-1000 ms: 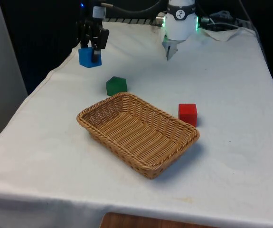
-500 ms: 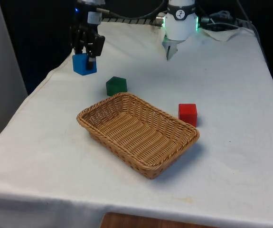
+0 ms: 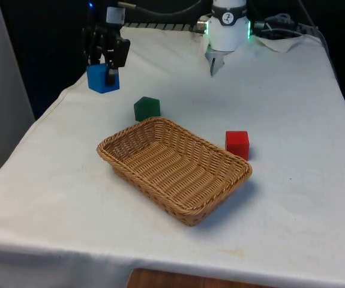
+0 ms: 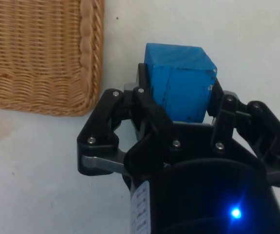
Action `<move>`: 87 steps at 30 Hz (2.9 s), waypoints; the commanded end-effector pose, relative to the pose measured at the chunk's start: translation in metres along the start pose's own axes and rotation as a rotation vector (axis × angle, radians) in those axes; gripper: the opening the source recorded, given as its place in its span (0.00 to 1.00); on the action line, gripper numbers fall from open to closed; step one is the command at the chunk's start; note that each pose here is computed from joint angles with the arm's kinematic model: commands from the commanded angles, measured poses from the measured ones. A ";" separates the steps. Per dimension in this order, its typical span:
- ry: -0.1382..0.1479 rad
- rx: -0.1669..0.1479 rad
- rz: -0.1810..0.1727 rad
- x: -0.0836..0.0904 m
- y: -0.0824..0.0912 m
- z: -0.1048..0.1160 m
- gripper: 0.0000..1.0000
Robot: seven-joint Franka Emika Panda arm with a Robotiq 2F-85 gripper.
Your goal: Pick up the blue cube and place it into the basket.
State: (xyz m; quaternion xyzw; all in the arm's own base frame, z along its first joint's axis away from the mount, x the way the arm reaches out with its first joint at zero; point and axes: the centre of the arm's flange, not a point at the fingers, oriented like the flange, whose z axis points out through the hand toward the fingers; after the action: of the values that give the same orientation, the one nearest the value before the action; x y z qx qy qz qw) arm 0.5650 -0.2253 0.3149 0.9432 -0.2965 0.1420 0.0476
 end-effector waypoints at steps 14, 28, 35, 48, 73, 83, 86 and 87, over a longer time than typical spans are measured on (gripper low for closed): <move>-0.007 -0.015 -0.020 0.021 -0.044 -0.003 0.02; 0.003 -0.015 -0.036 0.029 -0.083 -0.001 0.02; 0.008 -0.016 -0.045 0.031 -0.108 0.000 0.02; -0.010 -0.018 -0.053 0.029 -0.148 0.005 0.02; -0.036 0.003 -0.040 0.016 -0.194 0.051 0.02; -0.028 0.007 -0.022 0.013 -0.202 0.082 0.02; -0.031 0.008 -0.018 0.011 -0.204 0.091 0.02; -0.029 -0.006 -0.022 0.011 -0.202 0.089 0.02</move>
State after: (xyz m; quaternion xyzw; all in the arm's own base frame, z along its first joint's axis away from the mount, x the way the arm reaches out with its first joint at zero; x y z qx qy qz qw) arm 0.7108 -0.0809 0.2319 0.9483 -0.2872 0.1267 0.0476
